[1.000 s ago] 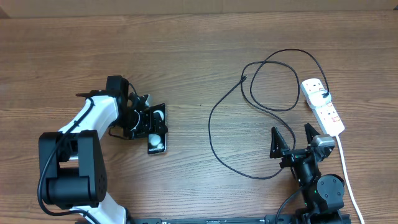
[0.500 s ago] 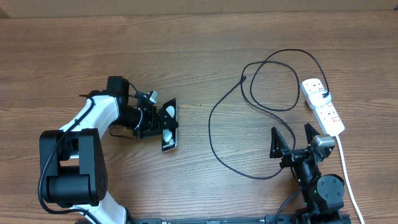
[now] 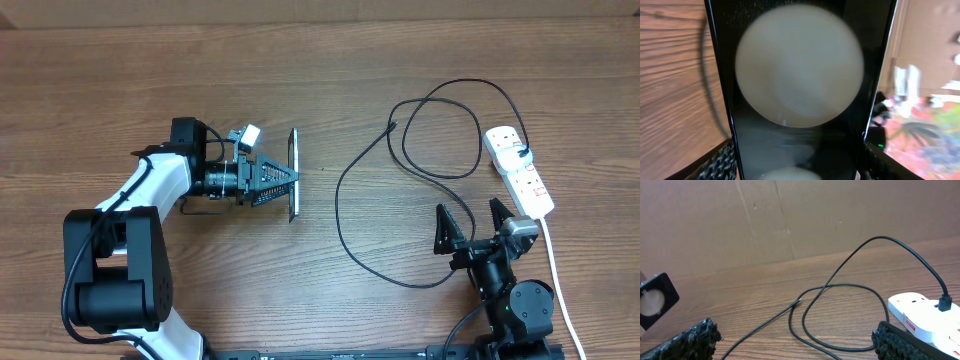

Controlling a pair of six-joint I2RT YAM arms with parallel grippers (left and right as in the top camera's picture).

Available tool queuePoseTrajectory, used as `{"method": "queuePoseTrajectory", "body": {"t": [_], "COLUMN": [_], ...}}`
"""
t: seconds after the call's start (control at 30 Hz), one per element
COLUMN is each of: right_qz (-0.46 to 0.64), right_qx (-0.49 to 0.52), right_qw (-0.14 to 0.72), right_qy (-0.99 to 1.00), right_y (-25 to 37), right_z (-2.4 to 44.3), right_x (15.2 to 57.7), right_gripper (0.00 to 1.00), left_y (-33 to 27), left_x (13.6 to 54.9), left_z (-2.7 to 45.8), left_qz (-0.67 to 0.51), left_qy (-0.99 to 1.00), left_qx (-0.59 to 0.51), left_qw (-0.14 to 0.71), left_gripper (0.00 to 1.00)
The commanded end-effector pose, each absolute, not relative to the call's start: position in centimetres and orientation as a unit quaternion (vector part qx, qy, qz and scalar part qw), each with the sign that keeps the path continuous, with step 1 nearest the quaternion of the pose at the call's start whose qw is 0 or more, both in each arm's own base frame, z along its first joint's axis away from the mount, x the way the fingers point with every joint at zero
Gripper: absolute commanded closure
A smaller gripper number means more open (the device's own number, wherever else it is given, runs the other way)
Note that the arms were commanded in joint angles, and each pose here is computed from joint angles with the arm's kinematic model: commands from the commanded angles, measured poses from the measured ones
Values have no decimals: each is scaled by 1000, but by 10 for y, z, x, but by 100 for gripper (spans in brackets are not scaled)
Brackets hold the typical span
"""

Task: Plug charger to phone and switch on socket
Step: 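Lift the phone with the left gripper and tilt it upright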

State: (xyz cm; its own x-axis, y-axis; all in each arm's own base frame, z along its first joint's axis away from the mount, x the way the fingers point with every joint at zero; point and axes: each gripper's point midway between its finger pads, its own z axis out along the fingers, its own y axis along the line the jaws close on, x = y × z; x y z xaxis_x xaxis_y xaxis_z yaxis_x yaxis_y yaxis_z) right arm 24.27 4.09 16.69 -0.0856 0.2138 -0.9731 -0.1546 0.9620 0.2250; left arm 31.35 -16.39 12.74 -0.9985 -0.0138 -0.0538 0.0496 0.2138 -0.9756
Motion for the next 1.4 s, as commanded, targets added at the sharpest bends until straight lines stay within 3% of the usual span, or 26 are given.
{"method": "queuePoseTrajectory", "body": {"t": [0.0, 0.67, 1.37], "right_qz": [132, 132, 132], "right_qx": [22, 22, 22], "right_qw": [680, 680, 680], "right_qy": [721, 721, 721], "right_y": [39, 39, 39], "right_z": [169, 169, 169], "right_x": [243, 243, 243], "right_gripper": [0, 0, 0], "left_y": [-170, -170, -170], "left_x": [312, 311, 312], "left_z": [153, 163, 163], "left_qz": [-687, -710, -693], "left_qy": [726, 704, 687], "left_qx": [21, -19, -156], "left_qw": [26, -15, -152], "left_gripper": [65, 70, 76]}}
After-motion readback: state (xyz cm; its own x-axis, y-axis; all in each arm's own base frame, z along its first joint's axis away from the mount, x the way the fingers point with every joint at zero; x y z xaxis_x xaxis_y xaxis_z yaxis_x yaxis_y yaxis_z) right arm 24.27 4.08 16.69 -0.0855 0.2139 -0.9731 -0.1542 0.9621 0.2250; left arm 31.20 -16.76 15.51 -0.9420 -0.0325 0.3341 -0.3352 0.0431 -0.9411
